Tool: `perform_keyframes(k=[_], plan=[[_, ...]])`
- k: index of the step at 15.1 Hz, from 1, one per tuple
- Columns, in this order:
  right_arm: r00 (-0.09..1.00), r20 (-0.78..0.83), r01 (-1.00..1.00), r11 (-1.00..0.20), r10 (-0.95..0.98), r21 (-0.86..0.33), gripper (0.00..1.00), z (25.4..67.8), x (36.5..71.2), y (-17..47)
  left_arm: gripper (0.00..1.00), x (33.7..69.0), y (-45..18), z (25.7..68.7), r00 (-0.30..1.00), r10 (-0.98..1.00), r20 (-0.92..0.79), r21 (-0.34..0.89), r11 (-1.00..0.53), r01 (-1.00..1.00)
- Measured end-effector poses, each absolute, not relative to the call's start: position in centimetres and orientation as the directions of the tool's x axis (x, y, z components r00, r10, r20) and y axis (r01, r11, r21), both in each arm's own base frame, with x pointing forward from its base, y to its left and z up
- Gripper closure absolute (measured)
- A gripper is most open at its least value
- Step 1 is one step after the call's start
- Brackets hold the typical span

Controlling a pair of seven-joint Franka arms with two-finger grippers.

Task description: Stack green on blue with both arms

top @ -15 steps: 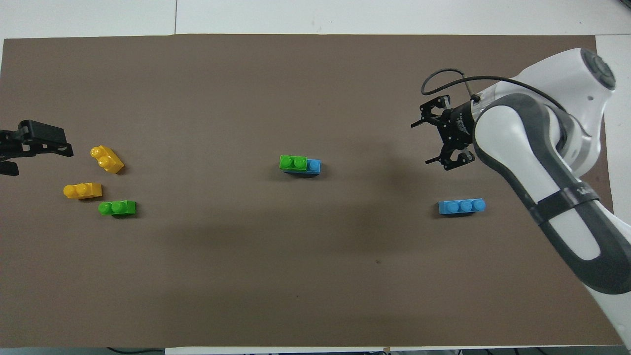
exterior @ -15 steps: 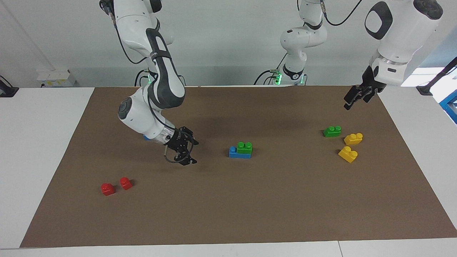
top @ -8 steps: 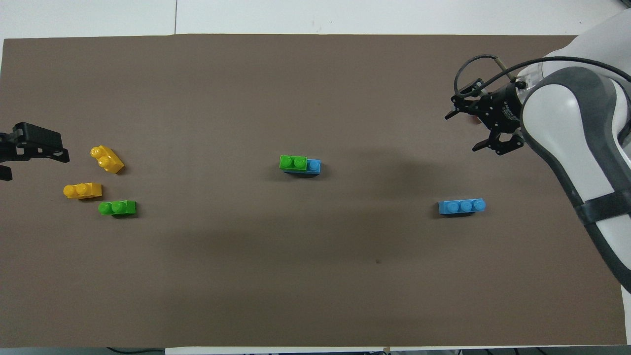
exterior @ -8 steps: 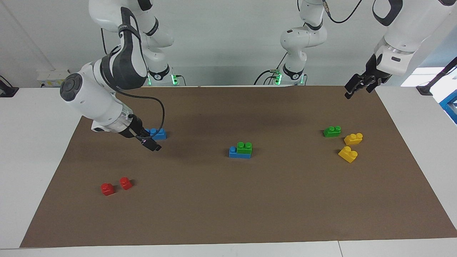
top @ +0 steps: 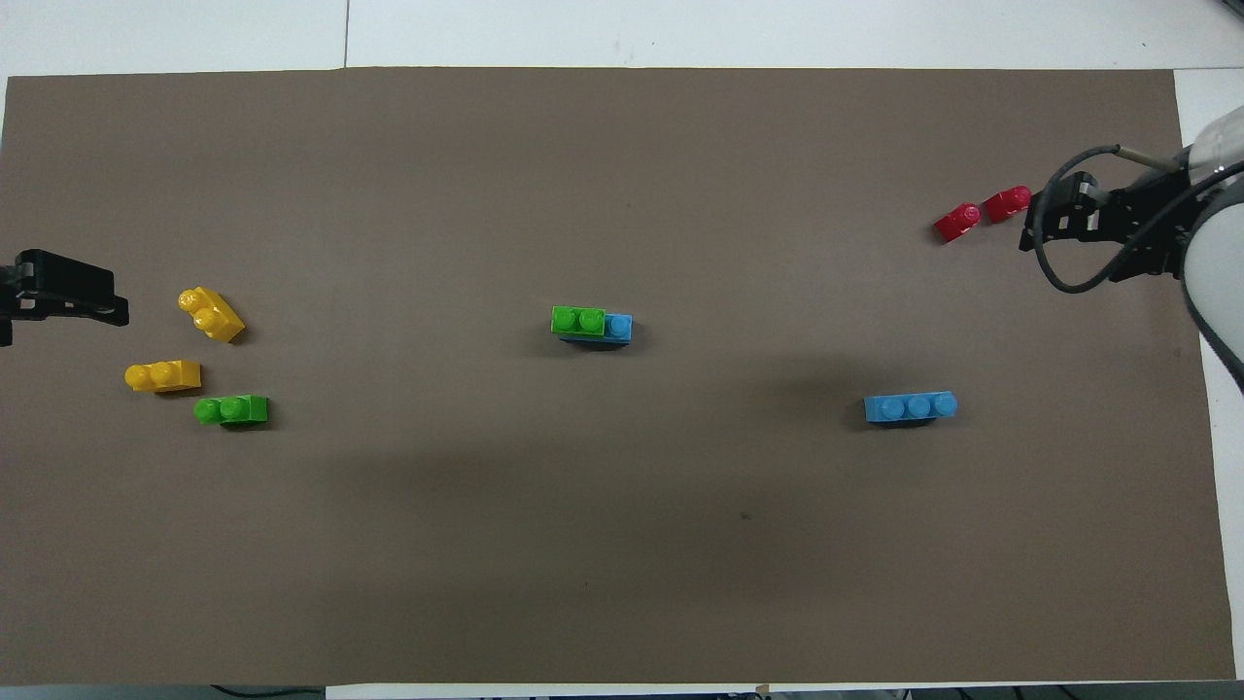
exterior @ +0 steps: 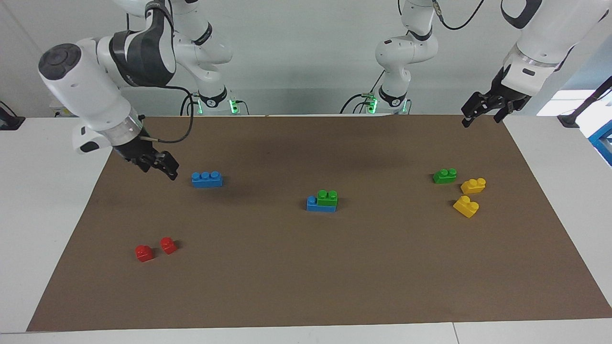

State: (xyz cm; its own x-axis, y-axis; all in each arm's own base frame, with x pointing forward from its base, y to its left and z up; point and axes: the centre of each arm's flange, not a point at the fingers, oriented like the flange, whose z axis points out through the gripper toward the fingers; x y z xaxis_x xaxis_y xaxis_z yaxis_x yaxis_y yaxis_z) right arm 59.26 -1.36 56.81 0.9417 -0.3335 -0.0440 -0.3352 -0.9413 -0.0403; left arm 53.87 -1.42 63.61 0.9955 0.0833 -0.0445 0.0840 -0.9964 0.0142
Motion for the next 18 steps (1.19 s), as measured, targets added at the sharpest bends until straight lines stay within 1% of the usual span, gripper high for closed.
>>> perform_keyframes(k=[4, 10, 13, 14, 18], plan=[[0.948, -0.021, -0.319, -0.947, -0.319, -0.042, 0.10, 61.8, 55.9, -1.1, 0.00, 53.9, -1.6, 63.9, 0.997, 0.071, -0.037, -0.003, -0.997, 0.071], [0.961, -0.014, -0.276, -0.961, -0.276, -0.020, 0.10, 66.5, 50.8, -0.8, 0.00, 54.3, -1.9, 63.6, 0.997, 0.063, -0.037, -0.004, -0.998, 0.063], [0.964, 0.000, -0.267, -0.964, -0.267, -0.012, 0.08, 66.8, 50.2, -1.2, 0.00, 54.4, -1.8, 63.6, 0.997, 0.065, -0.029, -0.002, -0.998, 0.065], [0.963, -0.005, -0.270, -0.963, -0.270, -0.006, 0.10, 66.5, 50.3, -1.4, 0.00, 54.4, -1.8, 63.7, 0.997, 0.066, -0.028, -0.001, -0.998, 0.066], [0.959, -0.047, -0.278, -0.961, -0.278, 0.007, 0.10, 64.3, 51.6, -2.0, 0.00, 54.4, -1.9, 63.7, 0.998, 0.065, -0.026, 0.006, -0.998, 0.066]])
